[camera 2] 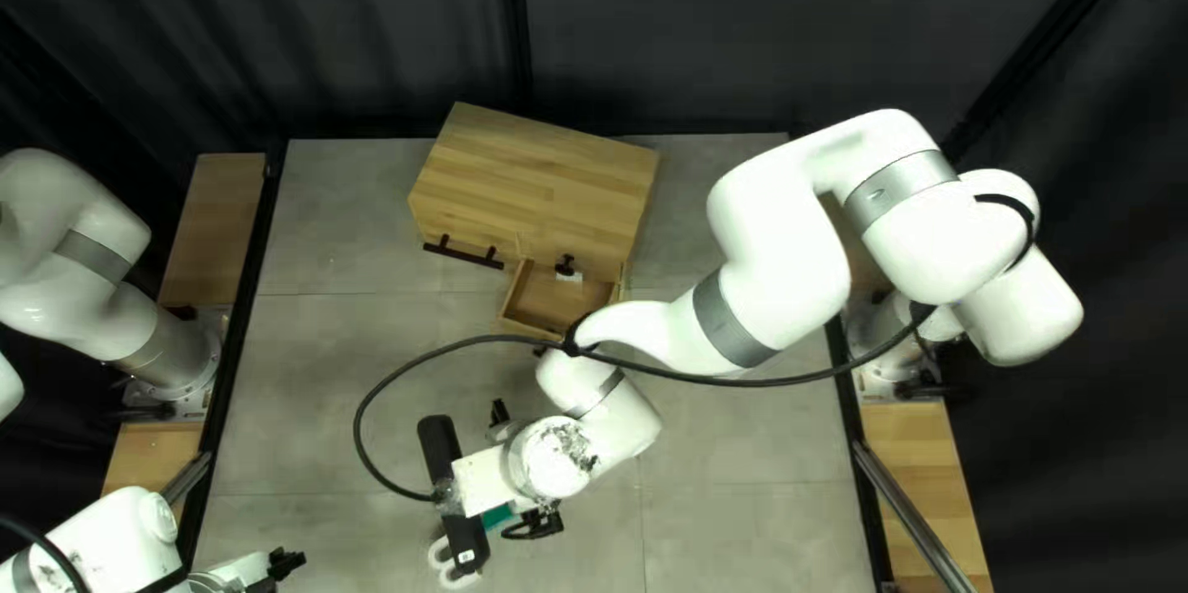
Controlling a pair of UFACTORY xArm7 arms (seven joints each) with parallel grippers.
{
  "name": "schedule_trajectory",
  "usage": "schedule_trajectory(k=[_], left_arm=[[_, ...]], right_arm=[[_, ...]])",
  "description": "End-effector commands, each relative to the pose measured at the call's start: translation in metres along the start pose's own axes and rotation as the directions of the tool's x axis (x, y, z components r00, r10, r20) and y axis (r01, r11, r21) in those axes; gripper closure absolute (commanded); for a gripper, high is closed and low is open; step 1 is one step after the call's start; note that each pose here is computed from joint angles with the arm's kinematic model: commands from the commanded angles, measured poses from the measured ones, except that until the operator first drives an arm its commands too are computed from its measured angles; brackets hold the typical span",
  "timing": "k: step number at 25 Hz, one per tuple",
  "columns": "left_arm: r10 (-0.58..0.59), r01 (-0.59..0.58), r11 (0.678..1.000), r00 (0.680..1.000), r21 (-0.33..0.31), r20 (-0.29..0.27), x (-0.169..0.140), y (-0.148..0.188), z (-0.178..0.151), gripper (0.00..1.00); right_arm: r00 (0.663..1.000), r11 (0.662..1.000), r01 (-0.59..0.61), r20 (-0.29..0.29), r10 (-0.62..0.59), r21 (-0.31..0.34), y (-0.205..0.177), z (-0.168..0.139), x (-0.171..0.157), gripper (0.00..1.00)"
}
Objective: Open drawers and place objects into drawer and close
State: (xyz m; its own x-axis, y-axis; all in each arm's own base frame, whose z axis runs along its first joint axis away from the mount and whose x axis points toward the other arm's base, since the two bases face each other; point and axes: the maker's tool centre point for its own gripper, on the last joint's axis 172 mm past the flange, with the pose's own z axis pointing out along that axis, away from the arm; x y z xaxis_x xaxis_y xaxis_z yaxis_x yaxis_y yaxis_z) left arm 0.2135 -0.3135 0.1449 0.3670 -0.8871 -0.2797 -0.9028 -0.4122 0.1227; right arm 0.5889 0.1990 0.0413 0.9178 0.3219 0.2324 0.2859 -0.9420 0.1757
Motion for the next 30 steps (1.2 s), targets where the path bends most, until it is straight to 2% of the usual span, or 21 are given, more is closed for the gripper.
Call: schedule_trajectory(k=[1,11,12,13,15,16,17,18,19,20,30], left_arm=[[0.0,0.0,1.0,1.0,0.0,0.0,0.0,0.0,0.0,0.0],[0.0,0.0,1.0,1.0,0.0,0.0,0.0,0.0,0.0,0.0],[0.0,0.0,1.0,1.0,0.0,0.0,0.0,0.0,0.0,0.0],[0.0,0.0,1.0,1.0,0.0,0.0,0.0,0.0,0.0,0.0],[0.0,0.0,1.0,1.0,0.0,0.0,0.0,0.0,0.0,0.0],[0.0,0.0,1.0,1.0,0.0,0.0,0.0,0.0,0.0,0.0],[0.0,0.0,1.0,1.0,0.0,0.0,0.0,0.0,0.0,0.0],[0.0,0.0,1.0,1.0,0.0,0.0,0.0,0.0,0.0,0.0],[0.0,0.0,1.0,1.0,0.0,0.0,0.0,0.0,0.0,0.0],[0.0,0.0,1.0,1.0,0.0,0.0,0.0,0.0,0.0,0.0],[0.0,0.0,1.0,1.0,0.0,0.0,0.0,0.0,0.0,0.0]], right_arm=[[1.0,1.0,-0.016,0.007,0.016,0.007,-0.012,-0.002,0.003,0.0],[1.0,0.999,-0.028,0.007,0.028,0.027,-0.021,0.015,0.009,0.0],[1.0,0.999,-0.029,0.007,0.028,0.027,-0.021,0.016,0.01,0.03],[1.0,0.999,-0.028,0.008,0.028,0.028,-0.021,0.016,0.01,0.18],[1.0,0.999,-0.026,0.009,0.025,0.03,-0.023,0.017,0.012,0.27],[1.0,0.999,-0.025,0.009,0.025,0.031,-0.023,0.017,0.012,0.38],[1.0,0.999,-0.025,0.009,0.024,0.033,-0.024,0.018,0.012,0.78],[1.0,0.999,-0.024,0.009,0.024,0.034,-0.024,0.018,0.012,0.91],[1.0,0.999,-0.023,0.009,0.023,0.035,-0.025,0.018,0.013,0.91],[1.0,0.999,-0.022,0.009,0.021,0.037,-0.026,0.019,0.013,0.97],[1.0,0.999,-0.019,0.015,0.018,0.04,-0.026,0.009,0.009,0.98]])
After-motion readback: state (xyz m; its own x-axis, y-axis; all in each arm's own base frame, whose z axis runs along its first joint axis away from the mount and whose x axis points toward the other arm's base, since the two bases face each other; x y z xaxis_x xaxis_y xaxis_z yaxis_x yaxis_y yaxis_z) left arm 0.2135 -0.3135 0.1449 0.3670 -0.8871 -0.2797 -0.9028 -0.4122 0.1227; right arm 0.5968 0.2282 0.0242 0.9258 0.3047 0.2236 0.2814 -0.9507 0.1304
